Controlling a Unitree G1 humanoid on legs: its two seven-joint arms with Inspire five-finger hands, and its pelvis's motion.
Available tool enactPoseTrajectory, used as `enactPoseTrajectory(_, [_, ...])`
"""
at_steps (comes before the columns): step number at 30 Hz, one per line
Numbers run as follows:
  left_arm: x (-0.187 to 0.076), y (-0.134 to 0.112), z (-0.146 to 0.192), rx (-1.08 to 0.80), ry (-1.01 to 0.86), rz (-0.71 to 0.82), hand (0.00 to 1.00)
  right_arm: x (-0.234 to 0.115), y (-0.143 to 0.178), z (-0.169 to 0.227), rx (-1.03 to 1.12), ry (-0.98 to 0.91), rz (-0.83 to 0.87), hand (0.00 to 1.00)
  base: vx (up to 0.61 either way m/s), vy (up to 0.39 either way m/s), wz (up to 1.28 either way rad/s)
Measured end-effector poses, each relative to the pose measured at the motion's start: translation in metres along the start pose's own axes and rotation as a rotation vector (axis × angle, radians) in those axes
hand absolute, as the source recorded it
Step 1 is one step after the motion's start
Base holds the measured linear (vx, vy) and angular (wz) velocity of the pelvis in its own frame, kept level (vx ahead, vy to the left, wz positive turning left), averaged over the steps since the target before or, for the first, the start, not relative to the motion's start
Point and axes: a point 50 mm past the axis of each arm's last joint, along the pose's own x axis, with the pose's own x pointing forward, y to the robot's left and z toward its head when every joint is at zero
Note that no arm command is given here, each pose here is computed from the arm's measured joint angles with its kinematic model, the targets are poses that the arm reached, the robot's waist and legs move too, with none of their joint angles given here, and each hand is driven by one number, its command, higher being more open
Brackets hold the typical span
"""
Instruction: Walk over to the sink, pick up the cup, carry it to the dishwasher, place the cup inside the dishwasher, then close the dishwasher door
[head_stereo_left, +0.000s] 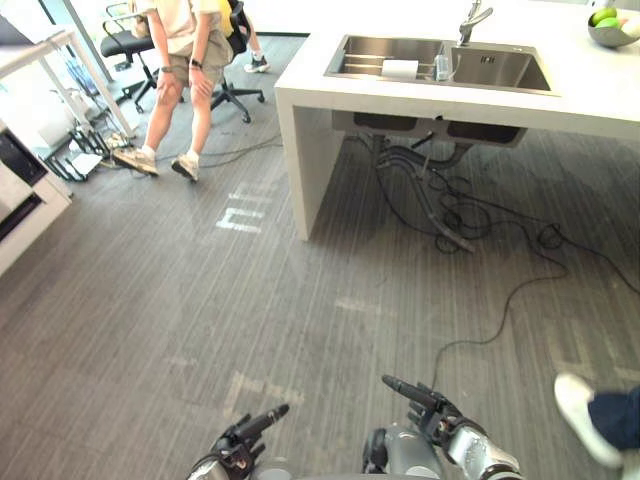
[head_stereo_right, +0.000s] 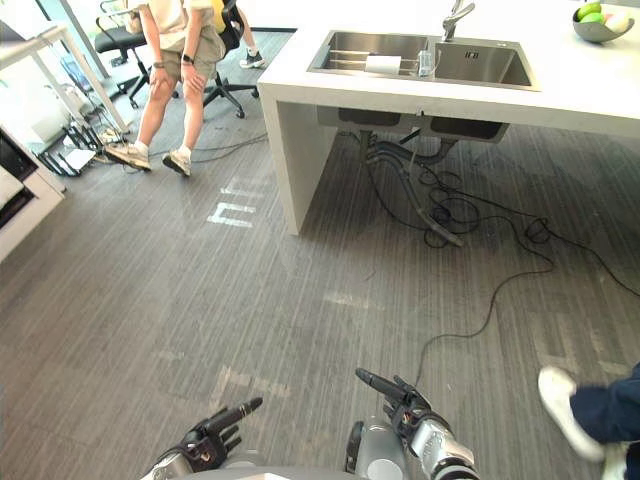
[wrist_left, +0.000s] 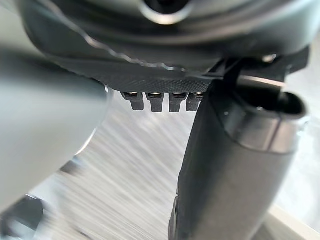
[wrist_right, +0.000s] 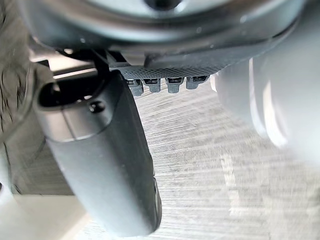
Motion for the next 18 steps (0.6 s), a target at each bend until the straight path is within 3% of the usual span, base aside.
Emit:
enactPoseTrajectory(8, [-0.013, -0.056, 0.02, -0.063, -0.202, -0.173, 1.0, -0.001, 0.005, -0.006, 0.025, 0.007, -0.025, 1.0, 0.57, 0.069, -0.5])
enactPoseTrajectory(12, [-0.029, -0.086, 0.084, -0.076, -0.454, -0.279, 1.0, 0.002, 0.005, -0.001, 0.12, 0.0, -0.047, 1.0, 0.25, 0.187, 0.21])
enactPoseTrajectory(14, [-0.044, -0.086, 0.101, -0.079, -0.56, -0.3, 1.0, 0.001, -0.006, -0.001, 0.155, 0.01, -0.076, 1.0, 0.22, 0.168, -0.35])
enactPoseTrajectory(16, [-0.068, -0.08, 0.124, -0.047, -0.704, -0.303, 1.0, -0.004, -0.021, -0.025, 0.237, 0.069, -0.125, 1.0, 0.33, 0.124, -0.58])
enactPoseTrajectory(18, [-0.087, -0.09, 0.146, -0.011, -0.824, -0.342, 1.0, -0.01, -0.035, -0.043, 0.317, 0.104, -0.174, 1.0, 0.53, 0.128, 0.41])
